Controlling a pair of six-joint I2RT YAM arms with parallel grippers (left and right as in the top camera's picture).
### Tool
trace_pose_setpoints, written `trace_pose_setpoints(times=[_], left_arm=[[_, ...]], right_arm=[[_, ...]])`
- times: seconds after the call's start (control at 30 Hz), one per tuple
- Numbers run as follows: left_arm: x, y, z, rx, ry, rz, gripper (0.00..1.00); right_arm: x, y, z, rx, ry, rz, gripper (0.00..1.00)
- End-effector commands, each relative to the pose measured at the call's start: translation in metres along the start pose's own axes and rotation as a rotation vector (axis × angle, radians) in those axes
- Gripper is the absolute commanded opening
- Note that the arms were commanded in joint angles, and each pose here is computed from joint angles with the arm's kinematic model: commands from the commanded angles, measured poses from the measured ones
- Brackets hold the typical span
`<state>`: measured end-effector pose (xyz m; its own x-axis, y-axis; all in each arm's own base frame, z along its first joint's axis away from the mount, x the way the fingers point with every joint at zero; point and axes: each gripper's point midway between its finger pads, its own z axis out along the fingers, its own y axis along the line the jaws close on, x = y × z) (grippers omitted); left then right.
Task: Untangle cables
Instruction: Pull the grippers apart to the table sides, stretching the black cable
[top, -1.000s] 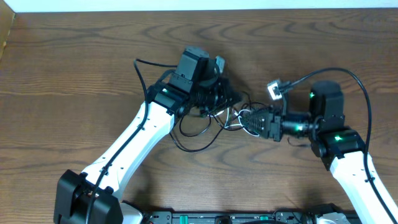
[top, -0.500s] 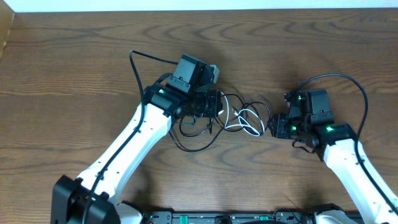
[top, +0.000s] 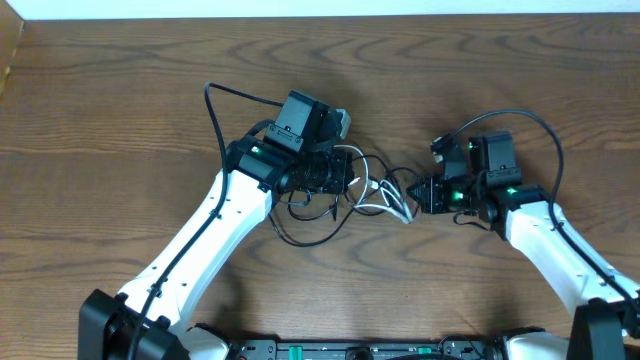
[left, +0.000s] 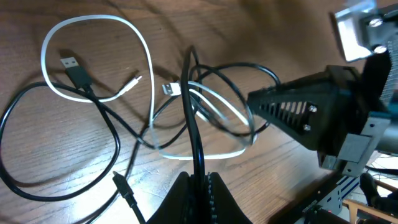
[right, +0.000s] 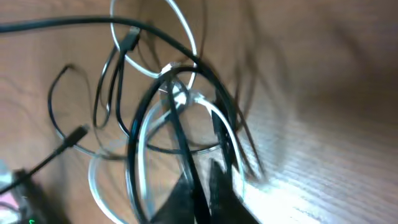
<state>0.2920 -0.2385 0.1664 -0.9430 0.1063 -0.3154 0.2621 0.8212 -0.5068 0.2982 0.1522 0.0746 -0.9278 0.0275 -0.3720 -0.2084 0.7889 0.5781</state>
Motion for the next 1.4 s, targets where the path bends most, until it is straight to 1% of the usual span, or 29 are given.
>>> trace_pose_setpoints(times=[0.0,0.07,0.17,0.23,0.33,0.43,0.6,0.77,0.87,0.97,1.1,1.3,1.37], left_arm=[[-0.002,0.0,-0.006,-0.01,-0.016,0.018,0.07],[-0.001,0.003,-0.006,-0.025,-0.014,0.037,0.07],[0.0,0.023,-0.008,-0.125,-0.016,0.02,0.07],[0.002,0.041,-0.014,-0.201,-0.018,-0.007,0.07],[-0.001,0.069,-0.035,-0.293,-0.048,-0.061,0.07],[-0.01,0.092,-0.064,-0.35,-0.129,-0.119,0.07],[-0.026,0.122,-0.121,-0.38,-0.305,-0.219,0.07],[-0.028,0.152,-0.165,-0.421,-0.426,-0.325,0.07],[-0.026,0.17,-0.186,-0.445,-0.487,-0.418,0.07],[-0.022,0.188,-0.201,-0.466,-0.533,-0.511,0.07],[-0.016,0.209,-0.217,-0.485,-0.582,-0.637,0.08],[-0.007,0.232,-0.234,-0.509,-0.636,-0.765,0.08],[-0.002,0.241,-0.241,-0.519,-0.665,-0.836,0.07]], right_arm=[[0.013,0.006,0.006,-0.055,0.06,0.006,0.01],[0.015,0.001,0.007,-0.03,0.068,0.014,0.01],[0.014,-0.013,0.006,0.048,0.057,0.026,0.01],[0.013,-0.027,0.003,0.132,0.046,0.063,0.01],[0.013,-0.052,-0.01,0.299,0.032,0.12,0.01],[0.007,-0.071,-0.032,0.442,0.004,0.141,0.01],[-0.017,-0.077,-0.076,0.552,-0.107,0.151,0.01],[-0.042,-0.077,-0.126,0.63,-0.254,0.164,0.01],[-0.049,-0.082,-0.159,0.709,-0.347,0.213,0.01],[-0.048,-0.092,-0.186,0.791,-0.429,0.287,0.01],[-0.038,-0.105,-0.212,0.873,-0.497,0.403,0.01],[-0.026,-0.123,-0.23,0.915,-0.529,0.531,0.01],[-0.021,-0.13,-0.237,0.923,-0.548,0.593,0.01]])
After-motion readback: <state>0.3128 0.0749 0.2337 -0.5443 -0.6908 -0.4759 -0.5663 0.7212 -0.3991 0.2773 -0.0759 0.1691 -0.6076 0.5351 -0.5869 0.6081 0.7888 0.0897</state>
